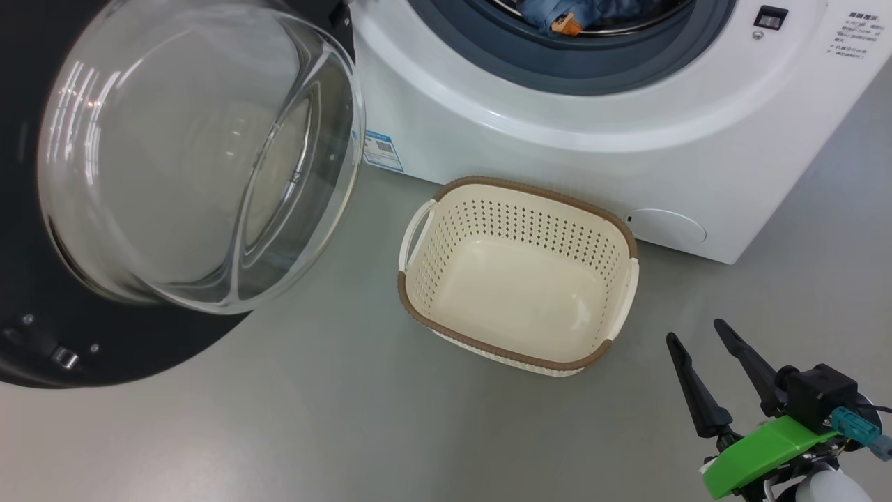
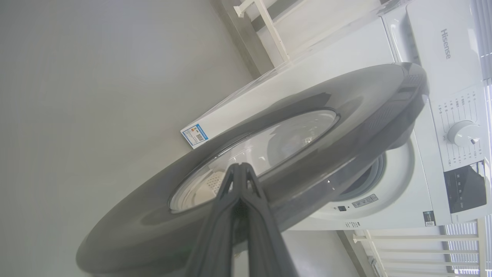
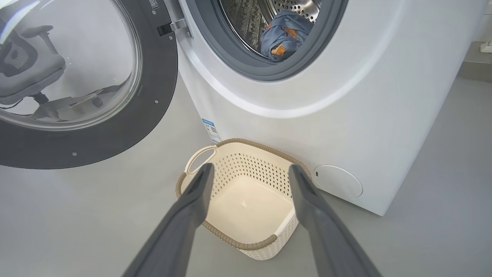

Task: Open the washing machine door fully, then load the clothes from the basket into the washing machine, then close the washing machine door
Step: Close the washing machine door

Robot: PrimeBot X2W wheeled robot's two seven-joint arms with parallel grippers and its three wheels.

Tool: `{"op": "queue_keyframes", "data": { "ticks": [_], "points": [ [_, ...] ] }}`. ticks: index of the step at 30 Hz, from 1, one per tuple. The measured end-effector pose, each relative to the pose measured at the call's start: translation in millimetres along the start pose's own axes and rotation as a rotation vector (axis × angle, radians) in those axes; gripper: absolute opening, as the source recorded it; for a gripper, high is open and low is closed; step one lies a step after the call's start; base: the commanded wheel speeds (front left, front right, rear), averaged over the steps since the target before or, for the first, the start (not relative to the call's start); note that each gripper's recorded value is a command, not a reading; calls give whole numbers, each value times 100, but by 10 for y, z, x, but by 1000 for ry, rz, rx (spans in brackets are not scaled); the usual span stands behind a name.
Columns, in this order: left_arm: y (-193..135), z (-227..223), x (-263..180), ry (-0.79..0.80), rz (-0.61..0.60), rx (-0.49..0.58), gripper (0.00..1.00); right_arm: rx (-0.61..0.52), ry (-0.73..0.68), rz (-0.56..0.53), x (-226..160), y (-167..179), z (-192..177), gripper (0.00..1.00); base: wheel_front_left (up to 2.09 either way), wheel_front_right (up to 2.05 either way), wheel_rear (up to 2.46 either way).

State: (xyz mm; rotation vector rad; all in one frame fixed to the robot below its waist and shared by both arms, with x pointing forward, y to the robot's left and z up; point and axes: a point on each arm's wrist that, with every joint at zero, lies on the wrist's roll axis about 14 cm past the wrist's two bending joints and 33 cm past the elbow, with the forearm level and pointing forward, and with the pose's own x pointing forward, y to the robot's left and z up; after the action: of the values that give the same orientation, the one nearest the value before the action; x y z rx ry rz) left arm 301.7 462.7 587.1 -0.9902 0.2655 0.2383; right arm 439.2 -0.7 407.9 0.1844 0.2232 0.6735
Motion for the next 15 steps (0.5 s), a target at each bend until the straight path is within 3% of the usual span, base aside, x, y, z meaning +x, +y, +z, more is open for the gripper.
{"op": "queue_keyframes", "data": {
  "ticks": [15],
  "points": [
    [-251,-341,-101,163,-121,24,0,-15,-24,-26,-126,-8,122,100,0,0,0]
  ]
}}
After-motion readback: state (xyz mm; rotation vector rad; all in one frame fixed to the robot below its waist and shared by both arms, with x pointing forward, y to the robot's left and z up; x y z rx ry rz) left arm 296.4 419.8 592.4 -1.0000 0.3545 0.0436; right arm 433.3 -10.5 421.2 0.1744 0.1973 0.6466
